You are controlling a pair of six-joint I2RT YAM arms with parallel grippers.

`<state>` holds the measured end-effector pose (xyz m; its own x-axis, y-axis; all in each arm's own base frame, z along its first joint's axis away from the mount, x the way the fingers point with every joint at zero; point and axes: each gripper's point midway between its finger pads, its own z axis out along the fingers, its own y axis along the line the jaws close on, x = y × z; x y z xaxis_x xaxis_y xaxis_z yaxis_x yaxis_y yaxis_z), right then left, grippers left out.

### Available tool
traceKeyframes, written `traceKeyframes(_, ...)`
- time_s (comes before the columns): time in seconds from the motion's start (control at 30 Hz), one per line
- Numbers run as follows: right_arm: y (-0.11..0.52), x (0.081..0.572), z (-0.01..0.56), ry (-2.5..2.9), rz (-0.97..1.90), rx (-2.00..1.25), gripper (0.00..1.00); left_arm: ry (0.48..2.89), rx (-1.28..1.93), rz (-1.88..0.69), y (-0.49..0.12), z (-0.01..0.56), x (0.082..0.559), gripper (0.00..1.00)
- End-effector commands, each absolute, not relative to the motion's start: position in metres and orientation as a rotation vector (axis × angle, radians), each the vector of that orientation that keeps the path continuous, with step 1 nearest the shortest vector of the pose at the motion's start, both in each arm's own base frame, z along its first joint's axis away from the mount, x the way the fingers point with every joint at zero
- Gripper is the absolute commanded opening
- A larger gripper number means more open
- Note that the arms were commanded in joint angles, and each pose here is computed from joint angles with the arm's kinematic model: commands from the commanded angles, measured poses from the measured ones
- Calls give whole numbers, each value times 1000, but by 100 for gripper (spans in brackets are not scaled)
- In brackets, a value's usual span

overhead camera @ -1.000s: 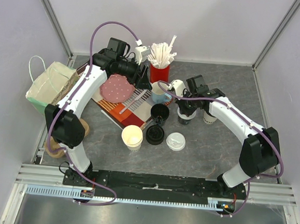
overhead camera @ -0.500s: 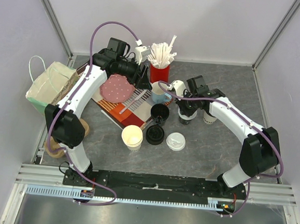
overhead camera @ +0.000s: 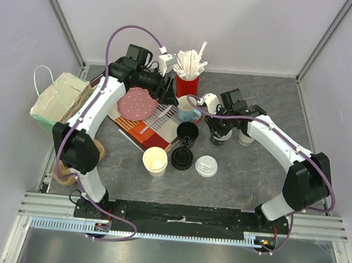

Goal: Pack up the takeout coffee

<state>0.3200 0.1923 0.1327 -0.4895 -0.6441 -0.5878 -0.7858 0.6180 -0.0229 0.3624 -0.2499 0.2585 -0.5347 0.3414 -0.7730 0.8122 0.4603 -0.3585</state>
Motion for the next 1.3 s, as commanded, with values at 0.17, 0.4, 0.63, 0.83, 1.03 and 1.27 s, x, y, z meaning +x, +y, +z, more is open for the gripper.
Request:
traceKeyframes(0.17, 195, 322, 149, 2232, 352, -1105, 44, 2016, 984, -995, -251, 278, 359, 72)
traceKeyframes(0.4, 201, 327, 159, 2216, 374, -1087, 49, 2013, 986, -1002, -252, 279, 359, 72)
traceKeyframes(0.63, 199, 349, 215, 2123, 346, -880, 55, 2009, 982, -1047, -260, 283, 359, 66)
traceKeyframes(0.83, 172, 354, 195, 2224, 289, -652, 34, 2023, 1004, -1082, -276, 277, 354, 58)
traceKeyframes(1.03, 157, 352, 173, 2268, 300, -478, 13, 2021, 1090, -1131, -322, 259, 338, 51)
traceKeyframes(1.27, 157, 360, 170, 2217, 389, -334, 0, 2090, 1090, -1202, -383, 224, 338, 16)
